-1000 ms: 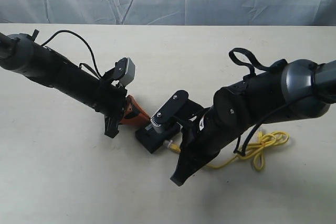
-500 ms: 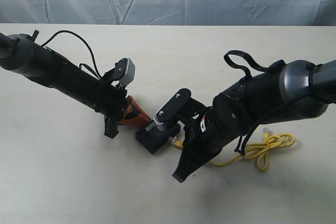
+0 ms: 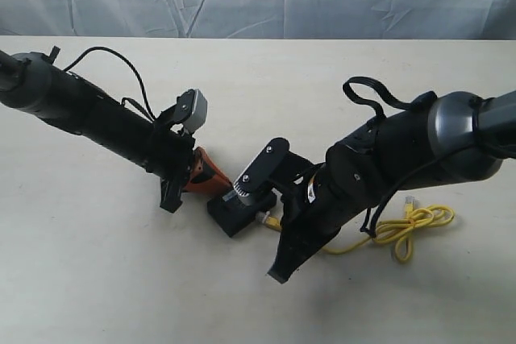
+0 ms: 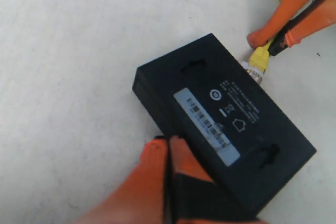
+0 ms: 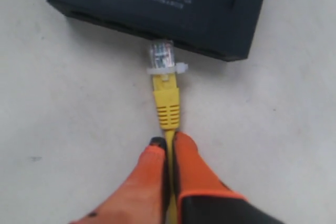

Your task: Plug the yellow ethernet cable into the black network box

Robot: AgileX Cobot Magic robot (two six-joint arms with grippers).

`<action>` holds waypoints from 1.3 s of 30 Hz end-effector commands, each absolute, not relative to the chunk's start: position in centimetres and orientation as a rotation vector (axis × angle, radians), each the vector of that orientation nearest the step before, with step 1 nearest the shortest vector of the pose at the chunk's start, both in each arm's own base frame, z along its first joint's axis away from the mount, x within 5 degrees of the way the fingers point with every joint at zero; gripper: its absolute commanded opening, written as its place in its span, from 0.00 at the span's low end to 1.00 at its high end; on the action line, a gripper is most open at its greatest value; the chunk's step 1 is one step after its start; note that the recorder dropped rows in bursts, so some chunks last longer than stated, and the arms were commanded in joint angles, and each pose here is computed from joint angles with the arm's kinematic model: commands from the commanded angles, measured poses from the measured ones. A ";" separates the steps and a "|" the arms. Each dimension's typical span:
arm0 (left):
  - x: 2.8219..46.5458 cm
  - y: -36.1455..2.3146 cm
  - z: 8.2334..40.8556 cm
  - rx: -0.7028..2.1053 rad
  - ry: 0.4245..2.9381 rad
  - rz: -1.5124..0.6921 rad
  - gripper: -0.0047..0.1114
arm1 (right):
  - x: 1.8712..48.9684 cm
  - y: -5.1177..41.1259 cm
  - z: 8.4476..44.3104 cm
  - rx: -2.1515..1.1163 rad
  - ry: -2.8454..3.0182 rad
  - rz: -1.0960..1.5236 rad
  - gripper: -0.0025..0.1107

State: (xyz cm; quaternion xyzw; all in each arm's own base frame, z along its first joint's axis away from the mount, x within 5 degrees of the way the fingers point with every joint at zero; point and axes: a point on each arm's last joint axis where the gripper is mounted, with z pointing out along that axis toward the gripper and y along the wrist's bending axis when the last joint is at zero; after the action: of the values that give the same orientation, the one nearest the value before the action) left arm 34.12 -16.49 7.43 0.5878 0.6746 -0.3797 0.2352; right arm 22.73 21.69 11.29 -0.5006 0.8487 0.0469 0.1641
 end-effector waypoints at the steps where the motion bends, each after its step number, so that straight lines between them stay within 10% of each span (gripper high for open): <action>1: 33.8 -16.4 6.6 1.670 1.848 -1.024 0.04 | 22.7 21.6 11.0 -1.522 2.376 0.101 0.02; 39: 33.7 -16.3 6.5 1.665 1.889 -1.038 0.04 | 22.8 21.9 11.5 -1.637 2.255 0.108 0.02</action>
State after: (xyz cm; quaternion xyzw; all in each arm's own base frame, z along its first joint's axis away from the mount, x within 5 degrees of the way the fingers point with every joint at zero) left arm 34.02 -16.48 7.44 0.5832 0.6780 -0.3850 0.2278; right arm 22.77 21.85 11.42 -0.5786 0.7962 0.0365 0.1731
